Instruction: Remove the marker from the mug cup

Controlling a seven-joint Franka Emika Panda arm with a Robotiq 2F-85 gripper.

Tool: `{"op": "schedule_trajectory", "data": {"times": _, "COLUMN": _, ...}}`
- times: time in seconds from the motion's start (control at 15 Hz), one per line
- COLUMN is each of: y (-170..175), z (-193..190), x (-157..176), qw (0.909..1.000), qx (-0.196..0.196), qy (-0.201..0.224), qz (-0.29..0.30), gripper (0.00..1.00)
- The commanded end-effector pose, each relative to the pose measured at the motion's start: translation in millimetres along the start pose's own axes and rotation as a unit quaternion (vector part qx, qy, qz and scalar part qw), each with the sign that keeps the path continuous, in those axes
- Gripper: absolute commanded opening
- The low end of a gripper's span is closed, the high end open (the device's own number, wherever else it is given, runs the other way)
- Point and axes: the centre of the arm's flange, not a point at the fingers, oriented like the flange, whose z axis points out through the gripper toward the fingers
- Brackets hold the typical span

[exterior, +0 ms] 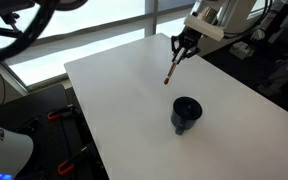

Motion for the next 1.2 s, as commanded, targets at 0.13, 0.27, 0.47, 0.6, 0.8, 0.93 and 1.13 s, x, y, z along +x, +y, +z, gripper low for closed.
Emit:
{"op": "schedule_trajectory", "data": {"times": 0.13, "y": 37, "z": 12, "x": 31, "qw": 0.9994, "qx": 0.013, "qy": -0.028, "qz": -0.017, "gripper": 0.05}}
{"op": "schedule_trajectory", "data": {"times": 0.27, "y": 43, "z": 19, "x": 31, "qw": 0.9992, "qx": 0.018, "qy": -0.031, "qz": -0.015, "gripper": 0.05}}
{"op": "schedule_trajectory", "data": {"times": 0.47, "y": 49, "z": 26, "x": 30, "qw": 0.9988, "qx": 0.029, "qy": -0.038, "qz": -0.011, "gripper": 0.28}}
{"op": "schedule_trajectory", "data": {"times": 0.6, "y": 24, "z": 46, "x": 8, "qw": 0.9990, "qx": 0.032, "qy": -0.031, "qz": 0.000, "gripper": 0.29}}
{"op": "schedule_trajectory", "data": {"times": 0.8, "y": 26, "z": 50, "x": 7, "qw": 0.9987, "qx": 0.037, "qy": -0.035, "qz": 0.001, "gripper": 0.47}}
{"op": "schedule_trajectory", "data": {"times": 0.93, "y": 26, "z": 49, "x": 7, "qw": 0.9987, "qx": 0.037, "qy": -0.035, "qz": 0.001, "gripper": 0.47}}
{"op": "schedule_trajectory", "data": {"times": 1.13, "y": 26, "z": 48, "x": 7, "qw": 0.9987, "qx": 0.037, "qy": -0.034, "qz": 0.001, "gripper": 0.47}}
